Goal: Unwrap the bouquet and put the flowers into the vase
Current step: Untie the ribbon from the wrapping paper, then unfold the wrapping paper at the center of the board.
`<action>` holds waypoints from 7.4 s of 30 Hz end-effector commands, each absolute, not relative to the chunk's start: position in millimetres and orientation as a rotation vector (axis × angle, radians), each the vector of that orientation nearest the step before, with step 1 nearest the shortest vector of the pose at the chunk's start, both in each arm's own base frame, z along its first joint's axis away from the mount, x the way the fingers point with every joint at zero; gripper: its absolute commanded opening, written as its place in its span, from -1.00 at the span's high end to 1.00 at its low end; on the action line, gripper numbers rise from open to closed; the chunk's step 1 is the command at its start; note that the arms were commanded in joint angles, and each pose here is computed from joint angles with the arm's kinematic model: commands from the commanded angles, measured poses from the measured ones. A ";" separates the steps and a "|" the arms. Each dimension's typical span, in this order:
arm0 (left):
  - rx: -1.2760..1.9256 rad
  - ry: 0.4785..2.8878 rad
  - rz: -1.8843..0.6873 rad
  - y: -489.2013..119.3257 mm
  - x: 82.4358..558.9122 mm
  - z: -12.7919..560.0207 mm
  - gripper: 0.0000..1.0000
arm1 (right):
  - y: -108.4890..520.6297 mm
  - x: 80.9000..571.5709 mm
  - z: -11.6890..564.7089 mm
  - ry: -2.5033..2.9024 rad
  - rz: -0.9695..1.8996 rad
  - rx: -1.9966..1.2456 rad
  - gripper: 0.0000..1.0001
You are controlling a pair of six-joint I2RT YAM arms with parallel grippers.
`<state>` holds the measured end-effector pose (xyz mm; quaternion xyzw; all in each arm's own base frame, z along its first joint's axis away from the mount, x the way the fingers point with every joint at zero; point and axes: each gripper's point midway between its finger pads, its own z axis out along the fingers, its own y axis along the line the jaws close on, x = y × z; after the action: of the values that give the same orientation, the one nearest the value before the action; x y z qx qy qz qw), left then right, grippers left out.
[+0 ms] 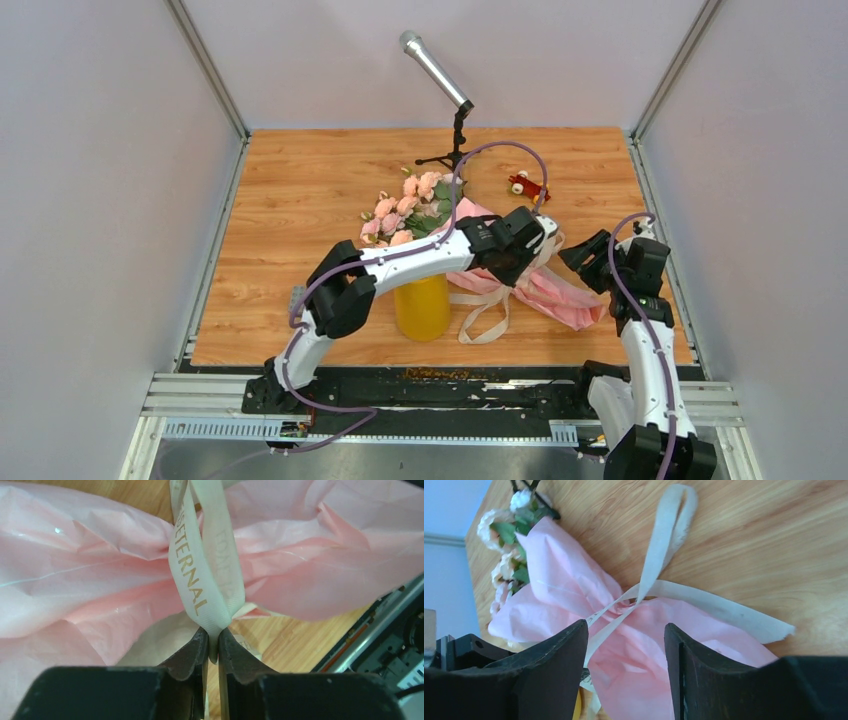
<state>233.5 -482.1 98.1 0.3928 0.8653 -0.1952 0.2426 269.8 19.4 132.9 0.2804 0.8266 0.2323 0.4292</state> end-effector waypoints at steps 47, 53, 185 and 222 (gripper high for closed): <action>1.073 2.022 -0.855 -482.5 209.4 213.6 0.97 | 120.8 264.7 181.4 1.973 1.276 0.635 0.33; 1.088 2.015 -0.889 -480.5 203.4 212.9 0.74 | 118.8 269.5 189.4 1.956 1.258 0.621 1.00; 0.304 1.928 -0.548 -164.1 349.7 327.3 -1.00 | 119.6 232.2 154.4 2.250 0.840 -0.092 -0.60; 0.200 1.954 -0.338 -112.1 338.0 284.2 -1.00 | 97.7 261.6 145.4 2.362 0.499 0.068 1.00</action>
<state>331.5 -108.6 282.5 0.0797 0.8299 -0.1348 0.5354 234.1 107.7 110.3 0.0087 0.9301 0.2231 0.2916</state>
